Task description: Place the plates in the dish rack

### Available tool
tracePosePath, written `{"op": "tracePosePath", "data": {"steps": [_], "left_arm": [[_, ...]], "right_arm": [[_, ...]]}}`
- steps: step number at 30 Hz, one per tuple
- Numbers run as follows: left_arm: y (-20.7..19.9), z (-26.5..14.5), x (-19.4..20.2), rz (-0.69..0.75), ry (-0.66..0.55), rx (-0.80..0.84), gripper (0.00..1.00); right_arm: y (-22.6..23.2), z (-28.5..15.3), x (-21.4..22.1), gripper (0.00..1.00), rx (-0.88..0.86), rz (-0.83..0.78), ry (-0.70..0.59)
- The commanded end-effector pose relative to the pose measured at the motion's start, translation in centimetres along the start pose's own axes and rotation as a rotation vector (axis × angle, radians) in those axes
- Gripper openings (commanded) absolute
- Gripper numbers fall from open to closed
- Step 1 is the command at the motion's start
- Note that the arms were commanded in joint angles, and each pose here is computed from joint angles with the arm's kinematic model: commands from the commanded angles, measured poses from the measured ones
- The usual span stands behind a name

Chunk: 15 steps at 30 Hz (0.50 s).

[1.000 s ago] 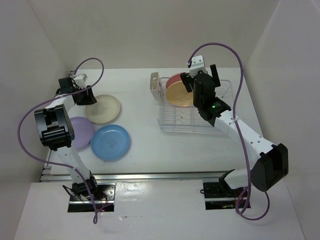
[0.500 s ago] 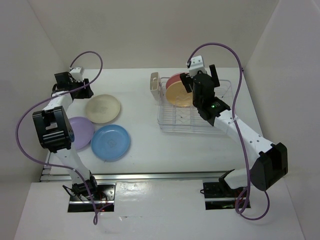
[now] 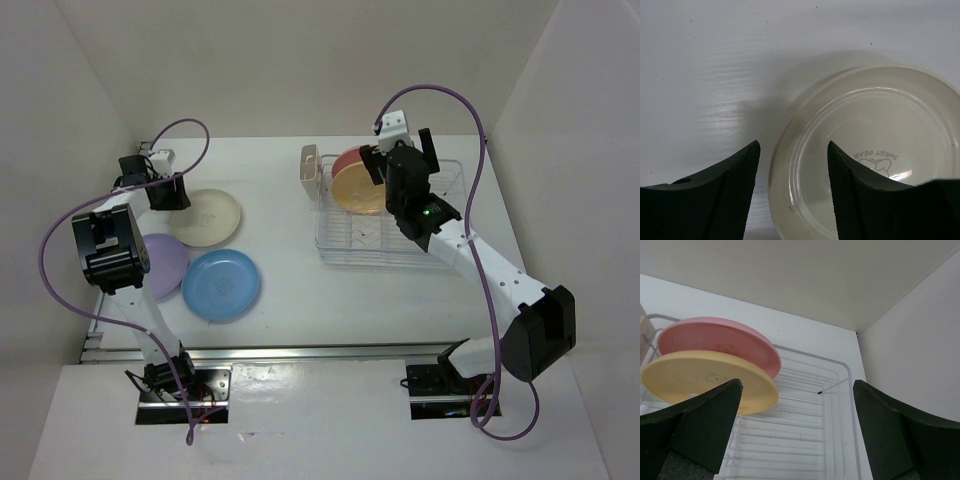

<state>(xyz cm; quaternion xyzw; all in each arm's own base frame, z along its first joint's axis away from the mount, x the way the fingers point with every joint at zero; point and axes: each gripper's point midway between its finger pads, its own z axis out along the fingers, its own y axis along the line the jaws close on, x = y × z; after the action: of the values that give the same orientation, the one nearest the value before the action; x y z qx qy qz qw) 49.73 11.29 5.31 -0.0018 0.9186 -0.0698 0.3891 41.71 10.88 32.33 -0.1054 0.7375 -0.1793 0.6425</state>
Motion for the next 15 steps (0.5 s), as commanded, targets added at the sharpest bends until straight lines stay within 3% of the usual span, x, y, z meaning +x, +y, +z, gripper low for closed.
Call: {"op": "tracePosePath", "data": {"steps": [1,9,12,14,15], "left_arm": [[0.1,1.1,1.1,0.009,0.021,0.030,0.63],[-0.3,1.9,2.3,0.004,0.052,0.063,0.61],[-0.9,2.2,2.2,-0.001,0.050,0.108,0.42],[-1.1,2.2,2.2,-0.010,0.068,0.121,0.21],[-1.0,2.2,1.7,-0.006,0.058,0.119,0.16]], "right_arm": [[-0.5,-0.2,-2.4,1.00,0.008,0.043,-0.048],[-0.6,-0.2,-2.6,1.00,0.008,0.043,-0.048],[-0.3,0.0,-2.3,1.00,0.006,0.037,-0.041],[-0.5,0.0,-2.7,1.00,0.008,0.052,-0.048],[-0.5,0.0,-2.7,1.00,0.008,0.052,-0.048]]}}
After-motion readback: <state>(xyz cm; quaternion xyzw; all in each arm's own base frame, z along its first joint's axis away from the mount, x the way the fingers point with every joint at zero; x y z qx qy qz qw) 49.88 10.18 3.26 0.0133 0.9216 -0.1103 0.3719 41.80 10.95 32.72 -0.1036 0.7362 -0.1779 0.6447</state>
